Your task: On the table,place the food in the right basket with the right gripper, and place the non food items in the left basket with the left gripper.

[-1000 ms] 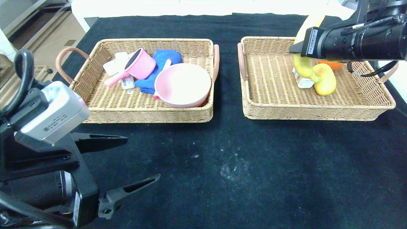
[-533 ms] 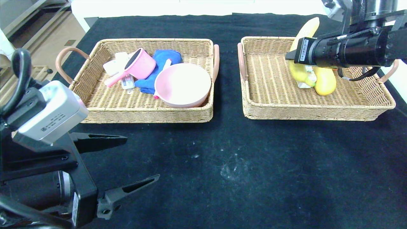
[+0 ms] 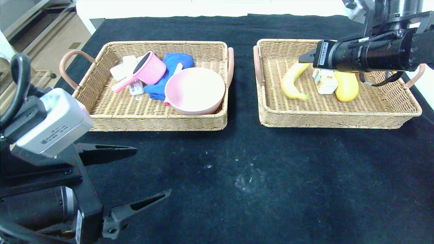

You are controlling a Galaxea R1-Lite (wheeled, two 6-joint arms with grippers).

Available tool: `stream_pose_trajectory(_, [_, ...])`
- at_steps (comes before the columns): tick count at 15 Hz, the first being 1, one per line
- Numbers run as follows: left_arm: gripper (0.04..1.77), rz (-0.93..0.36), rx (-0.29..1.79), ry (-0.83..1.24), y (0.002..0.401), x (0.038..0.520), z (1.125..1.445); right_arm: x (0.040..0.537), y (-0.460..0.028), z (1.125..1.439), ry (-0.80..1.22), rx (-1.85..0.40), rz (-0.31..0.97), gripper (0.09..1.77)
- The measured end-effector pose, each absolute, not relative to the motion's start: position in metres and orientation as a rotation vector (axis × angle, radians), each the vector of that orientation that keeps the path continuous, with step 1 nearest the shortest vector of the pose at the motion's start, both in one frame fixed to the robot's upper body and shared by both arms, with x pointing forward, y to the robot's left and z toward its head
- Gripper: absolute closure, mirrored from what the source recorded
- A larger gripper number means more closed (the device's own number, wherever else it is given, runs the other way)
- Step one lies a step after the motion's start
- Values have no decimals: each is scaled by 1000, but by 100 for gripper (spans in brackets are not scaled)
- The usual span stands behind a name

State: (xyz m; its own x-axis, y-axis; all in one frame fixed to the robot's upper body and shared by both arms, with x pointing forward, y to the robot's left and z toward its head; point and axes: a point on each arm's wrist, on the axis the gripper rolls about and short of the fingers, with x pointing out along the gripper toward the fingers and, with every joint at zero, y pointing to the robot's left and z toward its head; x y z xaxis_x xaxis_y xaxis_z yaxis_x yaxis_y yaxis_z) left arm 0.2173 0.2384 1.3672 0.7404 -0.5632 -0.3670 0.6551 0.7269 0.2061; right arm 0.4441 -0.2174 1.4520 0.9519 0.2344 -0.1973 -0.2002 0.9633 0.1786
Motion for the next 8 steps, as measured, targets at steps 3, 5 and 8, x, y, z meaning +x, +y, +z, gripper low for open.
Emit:
stream_pose_trajectory(3, [9,-682,335,288,238,217,1368,442,-217,1452,225,154,224,48])
stream_pose_trajectory(5, [9,-680,333,288,239,217,1368,437,-218,1452,232,142,231,41])
stream_pose_trajectory(8, [9,-676,333,286,239,217,1368,421,-222,1447,265,78,296,32])
